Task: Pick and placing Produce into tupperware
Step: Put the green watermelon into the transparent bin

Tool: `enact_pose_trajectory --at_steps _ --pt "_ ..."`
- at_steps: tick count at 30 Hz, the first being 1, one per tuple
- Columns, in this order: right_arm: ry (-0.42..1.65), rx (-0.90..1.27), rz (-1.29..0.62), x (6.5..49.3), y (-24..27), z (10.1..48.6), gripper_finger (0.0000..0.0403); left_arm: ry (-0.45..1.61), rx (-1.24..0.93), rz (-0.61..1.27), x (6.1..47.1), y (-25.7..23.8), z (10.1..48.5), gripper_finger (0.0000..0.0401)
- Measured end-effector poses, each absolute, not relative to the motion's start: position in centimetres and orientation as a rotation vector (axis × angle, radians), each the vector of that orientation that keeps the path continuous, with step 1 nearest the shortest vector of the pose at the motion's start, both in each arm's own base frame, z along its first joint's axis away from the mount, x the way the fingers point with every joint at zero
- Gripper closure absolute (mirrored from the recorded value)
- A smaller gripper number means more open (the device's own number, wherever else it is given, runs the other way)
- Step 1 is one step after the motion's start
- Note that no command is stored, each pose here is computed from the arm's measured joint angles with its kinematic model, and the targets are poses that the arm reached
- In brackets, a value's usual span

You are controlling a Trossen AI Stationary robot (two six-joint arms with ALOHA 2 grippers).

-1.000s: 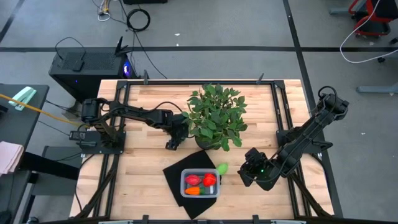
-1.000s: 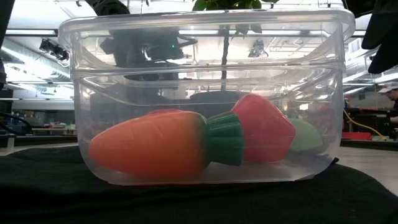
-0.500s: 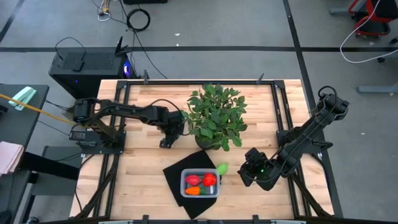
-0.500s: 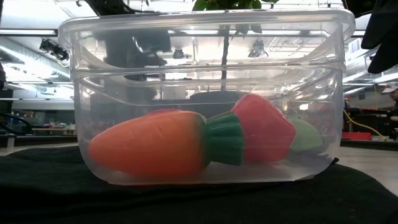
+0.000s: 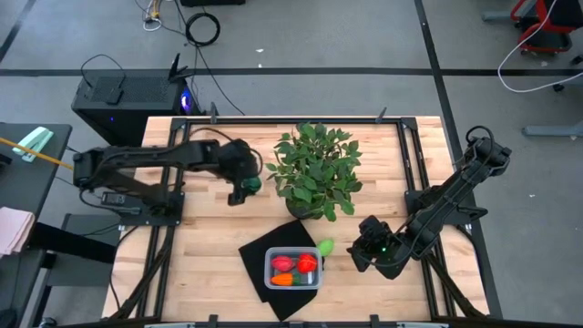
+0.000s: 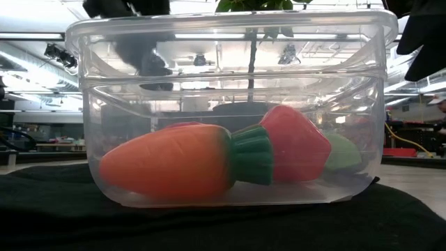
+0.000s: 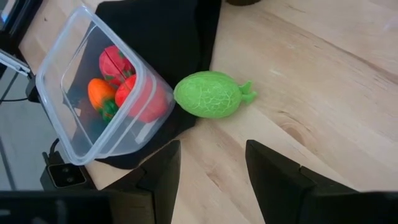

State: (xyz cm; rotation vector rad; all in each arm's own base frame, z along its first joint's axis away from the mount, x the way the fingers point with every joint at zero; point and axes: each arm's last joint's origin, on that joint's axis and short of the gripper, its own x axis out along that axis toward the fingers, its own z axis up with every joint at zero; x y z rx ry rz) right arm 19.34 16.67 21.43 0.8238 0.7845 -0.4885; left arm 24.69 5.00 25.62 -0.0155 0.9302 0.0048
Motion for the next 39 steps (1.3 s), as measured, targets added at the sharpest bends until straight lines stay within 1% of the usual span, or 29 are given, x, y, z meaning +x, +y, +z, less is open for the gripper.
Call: enact_pose_trajectory --at_steps 6,11,14,18,22,25,30,33,35,37,39 --pt "0.779 0.83 -0.488 19.4 16.7 21.5 0.0216 0.732 -0.123 0.034 23.6 4.6 28.6 0.0095" --pt "0.779 0.829 -0.488 19.4 16.7 21.5 0.0216 0.541 -0.246 -0.084 23.5 2.7 31.1 0.0085" --pt "0.776 0.827 -0.489 19.4 16.7 21.5 0.0216 0.483 -0.26 -0.176 23.7 0.4 31.8 0.0089" --pt "0.773 0.825 -0.49 19.4 16.7 21.5 0.0216 0.477 -0.279 -0.297 23.9 -3.0 32.0 0.0101" --pt "0.773 0.826 -0.492 19.4 16.7 21.5 0.0216 0.444 -0.273 -0.357 23.7 -6.0 32.4 0.0096" --pt "0.772 0.825 -0.492 19.4 16.7 21.5 0.0216 0.346 -0.259 -0.343 23.5 -7.7 33.2 0.0091" --pt "0.754 0.823 -0.504 19.5 16.5 21.5 0.0216 0.078 -0.206 -0.271 23.3 -9.5 35.3 0.0101" --pt "0.749 0.835 -0.511 19.5 16.4 21.5 0.0216 -0.021 -0.215 -0.211 23.7 -9.7 34.8 0.0101" --pt "0.746 0.843 -0.515 19.6 16.4 21.5 0.0216 -0.058 -0.256 -0.211 24.0 -10.0 33.8 0.0096" --pt "0.745 0.844 -0.514 19.6 16.4 21.5 0.0216 -0.051 -0.294 -0.217 24.4 -10.4 32.1 0.0091" --pt "0.745 0.845 -0.513 19.6 16.4 21.5 0.0216 0.011 -0.313 -0.228 24.7 -11.0 30.0 0.009"
